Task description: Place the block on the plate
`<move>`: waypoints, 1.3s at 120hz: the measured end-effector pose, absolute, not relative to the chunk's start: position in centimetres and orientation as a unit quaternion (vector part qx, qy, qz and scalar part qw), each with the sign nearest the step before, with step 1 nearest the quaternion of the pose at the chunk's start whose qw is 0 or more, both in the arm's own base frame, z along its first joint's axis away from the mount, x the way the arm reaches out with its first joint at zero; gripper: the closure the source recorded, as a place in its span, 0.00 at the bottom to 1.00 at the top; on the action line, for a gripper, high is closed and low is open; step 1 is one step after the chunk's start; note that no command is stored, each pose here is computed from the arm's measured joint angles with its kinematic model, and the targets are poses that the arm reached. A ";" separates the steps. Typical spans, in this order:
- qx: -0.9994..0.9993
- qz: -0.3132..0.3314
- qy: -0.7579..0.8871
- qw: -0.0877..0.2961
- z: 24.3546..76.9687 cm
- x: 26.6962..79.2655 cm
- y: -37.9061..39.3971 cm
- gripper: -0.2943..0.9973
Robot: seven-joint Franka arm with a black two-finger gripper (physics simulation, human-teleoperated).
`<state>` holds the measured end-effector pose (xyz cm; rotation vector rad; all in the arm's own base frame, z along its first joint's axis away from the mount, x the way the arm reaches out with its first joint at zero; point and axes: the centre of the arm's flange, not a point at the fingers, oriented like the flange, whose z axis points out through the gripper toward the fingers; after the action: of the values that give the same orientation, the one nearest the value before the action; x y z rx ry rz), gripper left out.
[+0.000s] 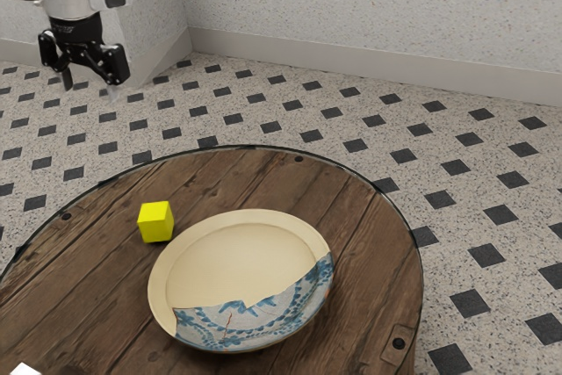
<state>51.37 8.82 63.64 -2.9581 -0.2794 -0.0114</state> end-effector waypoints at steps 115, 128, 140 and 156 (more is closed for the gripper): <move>-0.943 0.016 -0.326 0.056 31.9 57.6 12.7 0.23; -0.940 0.004 -0.337 0.054 31.4 58.5 13.0 0.23; -0.938 0.002 -0.342 0.056 30.4 59.1 13.3 0.23; -0.934 0.002 -0.352 0.058 29.0 60.1 14.7 0.23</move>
<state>60.09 14.69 29.00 -2.8319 -1.0667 0.0069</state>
